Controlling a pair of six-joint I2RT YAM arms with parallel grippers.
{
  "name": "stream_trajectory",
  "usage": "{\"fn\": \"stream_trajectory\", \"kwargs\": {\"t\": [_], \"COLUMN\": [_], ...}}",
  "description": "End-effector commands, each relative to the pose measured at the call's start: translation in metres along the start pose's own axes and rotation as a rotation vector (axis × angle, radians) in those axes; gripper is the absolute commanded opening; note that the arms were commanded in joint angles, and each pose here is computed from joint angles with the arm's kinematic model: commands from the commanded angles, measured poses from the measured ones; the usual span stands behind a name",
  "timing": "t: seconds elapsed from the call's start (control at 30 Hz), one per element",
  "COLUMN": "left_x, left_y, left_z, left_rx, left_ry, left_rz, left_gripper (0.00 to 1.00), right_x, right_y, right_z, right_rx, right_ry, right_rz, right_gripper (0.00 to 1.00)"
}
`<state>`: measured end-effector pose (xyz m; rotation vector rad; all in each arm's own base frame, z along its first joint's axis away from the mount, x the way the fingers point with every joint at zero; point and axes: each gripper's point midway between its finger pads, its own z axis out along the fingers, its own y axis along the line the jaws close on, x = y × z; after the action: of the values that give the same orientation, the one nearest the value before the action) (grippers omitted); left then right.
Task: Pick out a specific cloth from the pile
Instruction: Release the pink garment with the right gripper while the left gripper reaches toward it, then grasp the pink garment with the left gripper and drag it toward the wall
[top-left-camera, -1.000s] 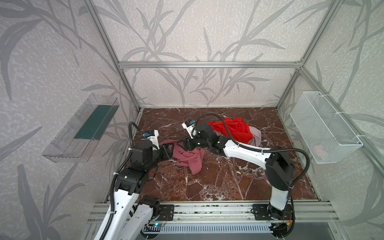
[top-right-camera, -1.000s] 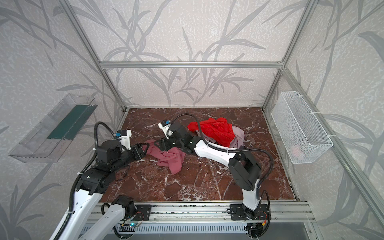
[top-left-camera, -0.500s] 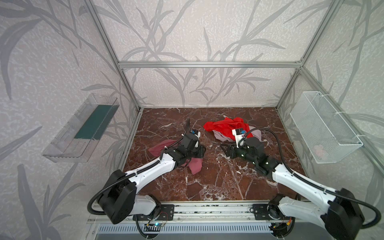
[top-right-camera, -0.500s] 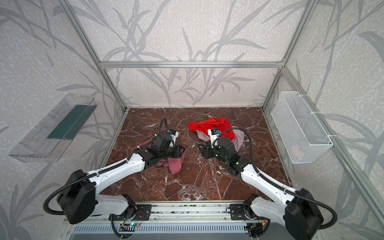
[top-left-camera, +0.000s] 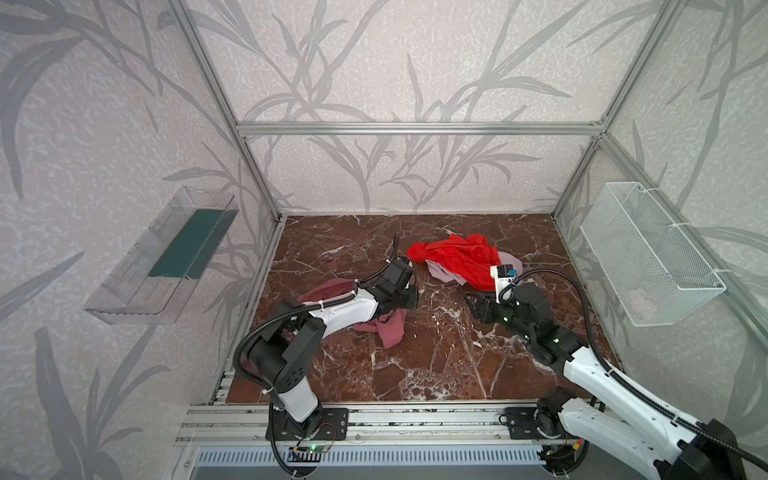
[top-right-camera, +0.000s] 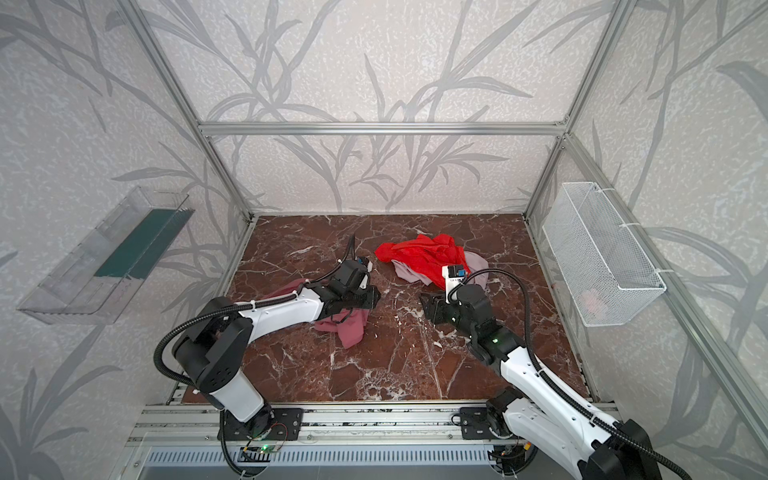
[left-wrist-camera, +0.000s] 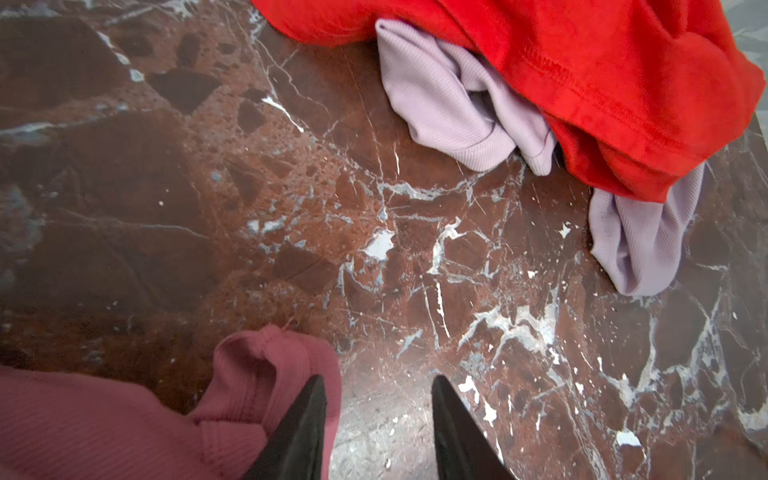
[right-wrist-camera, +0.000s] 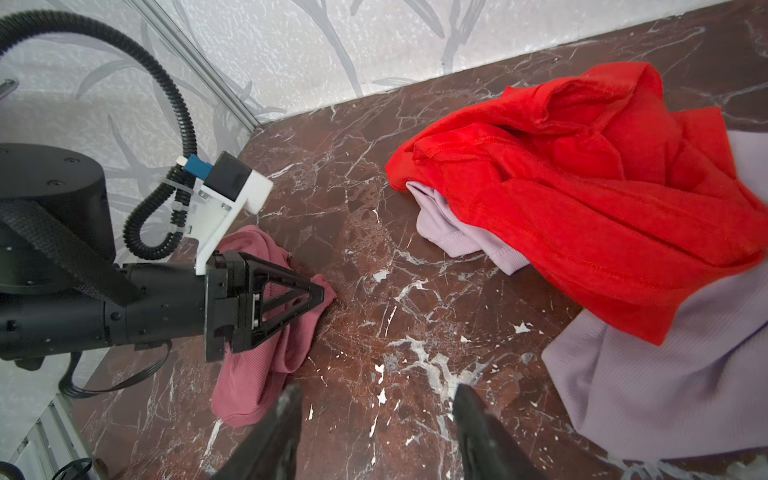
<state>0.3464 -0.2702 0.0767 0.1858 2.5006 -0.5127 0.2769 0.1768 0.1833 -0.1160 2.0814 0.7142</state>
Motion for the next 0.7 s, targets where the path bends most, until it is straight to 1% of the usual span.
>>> {"fn": "stream_trajectory", "kwargs": {"t": [0.0,0.27,0.67], "left_x": [-0.004,0.005,0.026], "left_y": [0.010,0.023,0.026], "left_z": [0.004,0.006,0.013], "left_rx": [-0.084,-0.181,-0.239], "left_ry": [0.011,0.067,0.130], "left_rz": [0.037,0.060,0.109], "left_gripper": [0.41,0.45,0.46], "right_x": [0.005,0.007,0.011], "right_y": [-0.003,-0.006,-0.010], "right_z": [0.005,0.012,0.015], "right_rx": [0.001,0.005,-0.008], "right_ry": [0.014,0.031,0.023], "right_rz": [0.008,0.008,0.035], "right_gripper": [0.58,0.58,0.58]}}
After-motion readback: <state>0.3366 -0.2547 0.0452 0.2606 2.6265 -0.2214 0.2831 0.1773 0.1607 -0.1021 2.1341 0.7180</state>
